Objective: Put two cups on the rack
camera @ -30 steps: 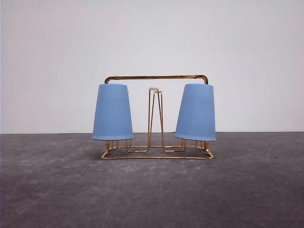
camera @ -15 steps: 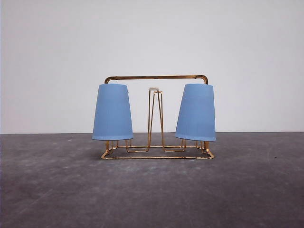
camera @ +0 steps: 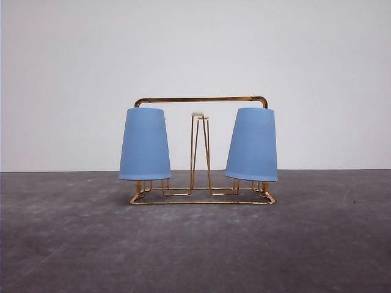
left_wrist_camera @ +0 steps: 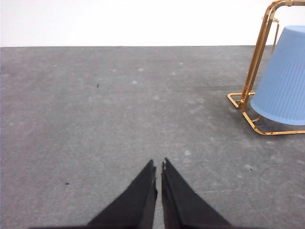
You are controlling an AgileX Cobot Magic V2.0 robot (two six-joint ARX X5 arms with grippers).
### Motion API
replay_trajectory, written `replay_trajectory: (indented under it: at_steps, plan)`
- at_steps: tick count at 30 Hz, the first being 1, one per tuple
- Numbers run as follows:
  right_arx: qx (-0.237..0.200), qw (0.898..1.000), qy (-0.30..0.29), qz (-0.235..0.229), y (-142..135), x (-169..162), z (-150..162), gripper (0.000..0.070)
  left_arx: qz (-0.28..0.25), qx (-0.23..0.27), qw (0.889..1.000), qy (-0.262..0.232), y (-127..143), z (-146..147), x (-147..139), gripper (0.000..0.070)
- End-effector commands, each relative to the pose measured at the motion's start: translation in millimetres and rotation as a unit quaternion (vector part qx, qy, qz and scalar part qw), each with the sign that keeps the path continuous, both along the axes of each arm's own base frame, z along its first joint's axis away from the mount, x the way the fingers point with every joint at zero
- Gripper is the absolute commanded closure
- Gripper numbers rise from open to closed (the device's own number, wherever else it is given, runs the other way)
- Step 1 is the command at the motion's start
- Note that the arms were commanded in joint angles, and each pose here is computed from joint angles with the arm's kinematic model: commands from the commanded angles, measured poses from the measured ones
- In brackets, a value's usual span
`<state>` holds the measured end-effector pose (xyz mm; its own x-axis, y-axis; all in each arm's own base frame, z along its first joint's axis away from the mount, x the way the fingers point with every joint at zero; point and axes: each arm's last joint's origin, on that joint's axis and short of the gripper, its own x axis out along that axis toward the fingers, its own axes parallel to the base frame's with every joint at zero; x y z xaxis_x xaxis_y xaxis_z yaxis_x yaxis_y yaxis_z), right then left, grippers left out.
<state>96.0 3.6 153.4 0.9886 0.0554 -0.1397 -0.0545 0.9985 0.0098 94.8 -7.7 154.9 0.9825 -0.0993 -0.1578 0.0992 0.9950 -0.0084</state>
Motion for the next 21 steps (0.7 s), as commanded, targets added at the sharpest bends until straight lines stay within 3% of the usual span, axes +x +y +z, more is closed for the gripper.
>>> replay_trajectory:
  at_steps: [1,21]
  plan:
    - [0.003,1.0,-0.003,0.0,0.0,0.3,0.2,0.0668,0.0,-0.002,1.0,0.009,0.0,-5.3,0.6,0.07]
    - [0.003,1.0,-0.003,0.0,0.0,0.3,0.2,0.0668,0.0,-0.002,1.0,0.009,0.0,-5.3,0.6,0.07]
